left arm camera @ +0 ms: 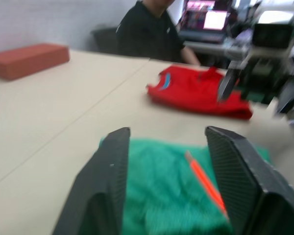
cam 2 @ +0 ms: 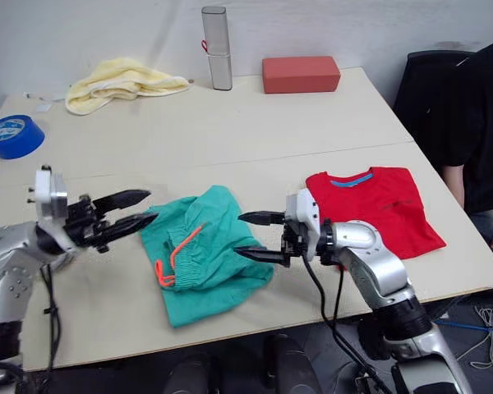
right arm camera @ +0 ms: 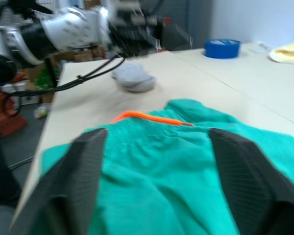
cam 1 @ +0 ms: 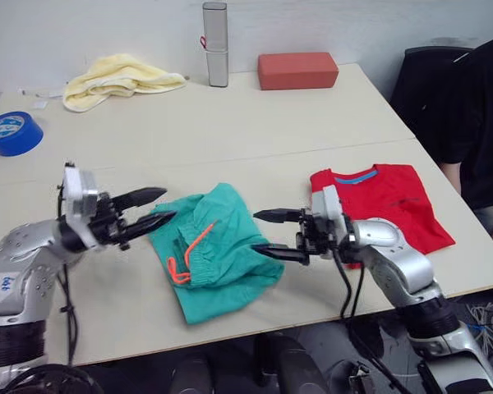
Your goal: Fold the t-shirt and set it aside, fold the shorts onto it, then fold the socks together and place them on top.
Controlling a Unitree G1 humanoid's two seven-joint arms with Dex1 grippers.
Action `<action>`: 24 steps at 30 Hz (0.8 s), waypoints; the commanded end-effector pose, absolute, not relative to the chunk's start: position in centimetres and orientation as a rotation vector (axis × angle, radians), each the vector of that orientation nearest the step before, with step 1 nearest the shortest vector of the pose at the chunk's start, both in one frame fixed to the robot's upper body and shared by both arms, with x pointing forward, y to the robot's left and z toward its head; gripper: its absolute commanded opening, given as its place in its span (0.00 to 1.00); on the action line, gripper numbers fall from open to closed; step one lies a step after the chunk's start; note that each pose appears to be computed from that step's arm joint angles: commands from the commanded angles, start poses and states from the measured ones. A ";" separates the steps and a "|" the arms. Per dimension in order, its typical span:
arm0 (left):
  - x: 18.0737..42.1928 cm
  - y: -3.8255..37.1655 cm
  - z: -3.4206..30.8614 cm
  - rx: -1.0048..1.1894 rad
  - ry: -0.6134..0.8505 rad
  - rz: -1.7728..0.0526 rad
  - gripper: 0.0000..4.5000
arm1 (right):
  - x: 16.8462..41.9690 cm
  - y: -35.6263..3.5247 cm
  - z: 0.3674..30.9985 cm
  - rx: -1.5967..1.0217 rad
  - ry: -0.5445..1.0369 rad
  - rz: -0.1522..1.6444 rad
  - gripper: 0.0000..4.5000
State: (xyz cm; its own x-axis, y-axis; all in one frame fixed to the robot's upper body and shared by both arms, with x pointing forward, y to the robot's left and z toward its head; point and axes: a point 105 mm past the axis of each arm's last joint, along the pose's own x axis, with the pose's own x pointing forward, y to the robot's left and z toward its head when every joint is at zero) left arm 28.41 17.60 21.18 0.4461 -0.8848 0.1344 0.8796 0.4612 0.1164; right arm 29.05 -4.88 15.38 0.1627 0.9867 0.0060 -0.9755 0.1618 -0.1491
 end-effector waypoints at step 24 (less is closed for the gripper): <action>30.7 19.3 14.4 0.146 -0.044 -0.803 0.00 | 26.8 -6.5 10.8 -0.344 -0.075 1.465 0.00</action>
State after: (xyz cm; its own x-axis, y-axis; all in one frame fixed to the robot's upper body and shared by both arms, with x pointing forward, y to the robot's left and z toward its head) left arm 31.02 19.56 11.54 0.7221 -0.6789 -0.1328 0.6917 0.7090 0.1369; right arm 26.83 -6.52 8.52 0.1136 0.9649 -0.2366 -0.9706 0.0569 -0.2338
